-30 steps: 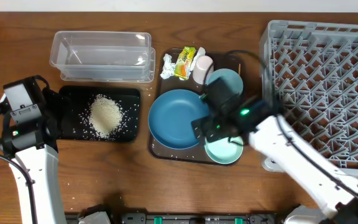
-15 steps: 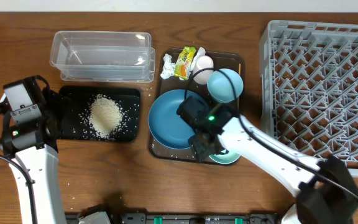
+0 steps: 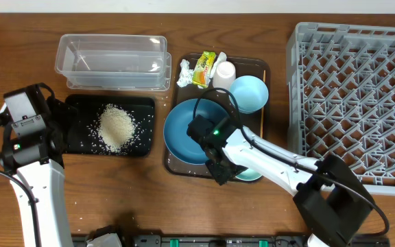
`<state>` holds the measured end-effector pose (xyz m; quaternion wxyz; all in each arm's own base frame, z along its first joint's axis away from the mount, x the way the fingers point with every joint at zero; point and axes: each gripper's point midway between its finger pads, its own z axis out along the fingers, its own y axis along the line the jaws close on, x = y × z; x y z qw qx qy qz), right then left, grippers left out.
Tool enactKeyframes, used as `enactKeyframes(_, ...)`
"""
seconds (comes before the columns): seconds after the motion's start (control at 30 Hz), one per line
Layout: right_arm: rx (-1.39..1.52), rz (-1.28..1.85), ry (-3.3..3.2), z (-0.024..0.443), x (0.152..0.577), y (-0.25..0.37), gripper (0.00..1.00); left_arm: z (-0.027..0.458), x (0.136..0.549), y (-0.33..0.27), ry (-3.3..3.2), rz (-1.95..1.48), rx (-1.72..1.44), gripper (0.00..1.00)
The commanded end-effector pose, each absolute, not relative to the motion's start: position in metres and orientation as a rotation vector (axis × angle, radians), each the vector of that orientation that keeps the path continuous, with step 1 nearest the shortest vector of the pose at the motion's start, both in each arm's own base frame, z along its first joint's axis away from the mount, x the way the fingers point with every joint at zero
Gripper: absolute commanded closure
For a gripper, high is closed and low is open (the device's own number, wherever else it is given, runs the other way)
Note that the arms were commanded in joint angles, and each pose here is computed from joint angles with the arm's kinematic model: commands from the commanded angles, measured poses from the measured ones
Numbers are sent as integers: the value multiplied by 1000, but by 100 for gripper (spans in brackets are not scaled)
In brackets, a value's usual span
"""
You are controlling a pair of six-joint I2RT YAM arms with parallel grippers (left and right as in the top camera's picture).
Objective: Sort waste into correct bins and load items into the dishwasher rack
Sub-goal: 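Reach the right gripper to the front light-blue bowl and grasp its rim, then lift the light-blue bowl with the right gripper and carry it into the dish rack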
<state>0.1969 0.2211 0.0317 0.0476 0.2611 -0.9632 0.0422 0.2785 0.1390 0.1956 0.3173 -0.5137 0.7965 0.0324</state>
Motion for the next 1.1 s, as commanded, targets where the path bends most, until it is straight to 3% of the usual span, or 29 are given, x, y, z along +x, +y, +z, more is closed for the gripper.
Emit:
enactKeyframes(0.0,818,145,-2923,29,193,221,56,200,279,142,2077,88,-1365,8)
enactKeyframes(0.2,805,151,-2922,18,189,216,64,200,279,142,2077,88,-1365,8)
enactKeyframes(0.5,803,162,-2924,29,193,217,85,200,279,142,2077,88,-1365,9)
enactKeyframes(0.6,814,173,-2915,39,195,218,99,200,279,142,2077,88,-1365,9)
enactKeyframes(1.07,720,299,-2947,112,227,197,99,200,279,142,2077,88,-1365,9)
